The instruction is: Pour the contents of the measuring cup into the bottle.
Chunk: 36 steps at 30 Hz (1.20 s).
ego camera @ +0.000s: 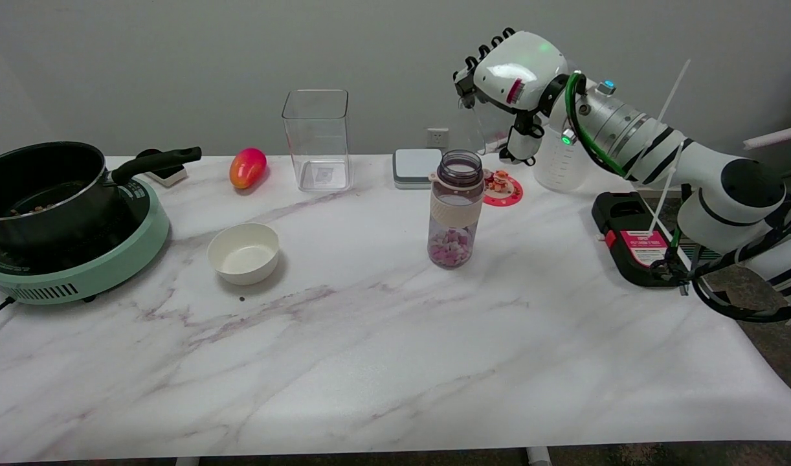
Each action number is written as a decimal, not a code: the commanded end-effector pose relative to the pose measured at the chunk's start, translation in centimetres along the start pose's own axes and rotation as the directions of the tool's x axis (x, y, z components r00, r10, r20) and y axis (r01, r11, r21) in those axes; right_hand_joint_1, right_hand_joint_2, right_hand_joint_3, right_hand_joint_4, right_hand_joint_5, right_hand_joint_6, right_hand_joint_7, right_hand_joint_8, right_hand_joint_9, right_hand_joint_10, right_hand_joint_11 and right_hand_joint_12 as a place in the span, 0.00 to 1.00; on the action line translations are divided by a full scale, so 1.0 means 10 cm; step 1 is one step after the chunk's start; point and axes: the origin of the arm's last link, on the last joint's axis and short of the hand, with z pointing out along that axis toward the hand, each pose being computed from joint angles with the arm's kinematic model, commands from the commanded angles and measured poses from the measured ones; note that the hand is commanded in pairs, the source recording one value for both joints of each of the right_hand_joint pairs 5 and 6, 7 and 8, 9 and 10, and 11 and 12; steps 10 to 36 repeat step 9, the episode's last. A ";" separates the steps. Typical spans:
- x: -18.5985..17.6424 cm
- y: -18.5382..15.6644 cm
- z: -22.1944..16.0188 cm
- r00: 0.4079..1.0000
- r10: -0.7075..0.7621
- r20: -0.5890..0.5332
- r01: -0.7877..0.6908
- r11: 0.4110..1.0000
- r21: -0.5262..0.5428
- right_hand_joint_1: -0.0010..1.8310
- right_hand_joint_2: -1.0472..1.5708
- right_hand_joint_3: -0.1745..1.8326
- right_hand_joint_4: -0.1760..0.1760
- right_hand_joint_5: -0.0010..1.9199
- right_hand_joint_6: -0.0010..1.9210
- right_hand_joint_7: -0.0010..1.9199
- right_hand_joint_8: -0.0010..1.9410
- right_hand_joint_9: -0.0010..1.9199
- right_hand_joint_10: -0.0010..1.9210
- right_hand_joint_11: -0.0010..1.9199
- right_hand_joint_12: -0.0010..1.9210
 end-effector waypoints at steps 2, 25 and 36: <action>-0.07 0.07 -0.05 0.989 0.144 0.014 -0.143 0.987 -0.071 0.86 0.72 0.47 0.50 0.94 0.94 0.98 0.97 0.81 0.81 0.73 0.73; -0.22 0.31 -0.32 0.928 0.373 -0.016 -0.366 0.901 -0.231 0.85 0.75 0.45 0.50 0.96 0.96 0.99 0.98 0.82 0.82 0.74 0.74; -0.22 0.31 -0.32 0.928 0.373 -0.016 -0.366 0.901 -0.231 0.85 0.75 0.45 0.50 0.96 0.96 0.99 0.98 0.82 0.82 0.74 0.74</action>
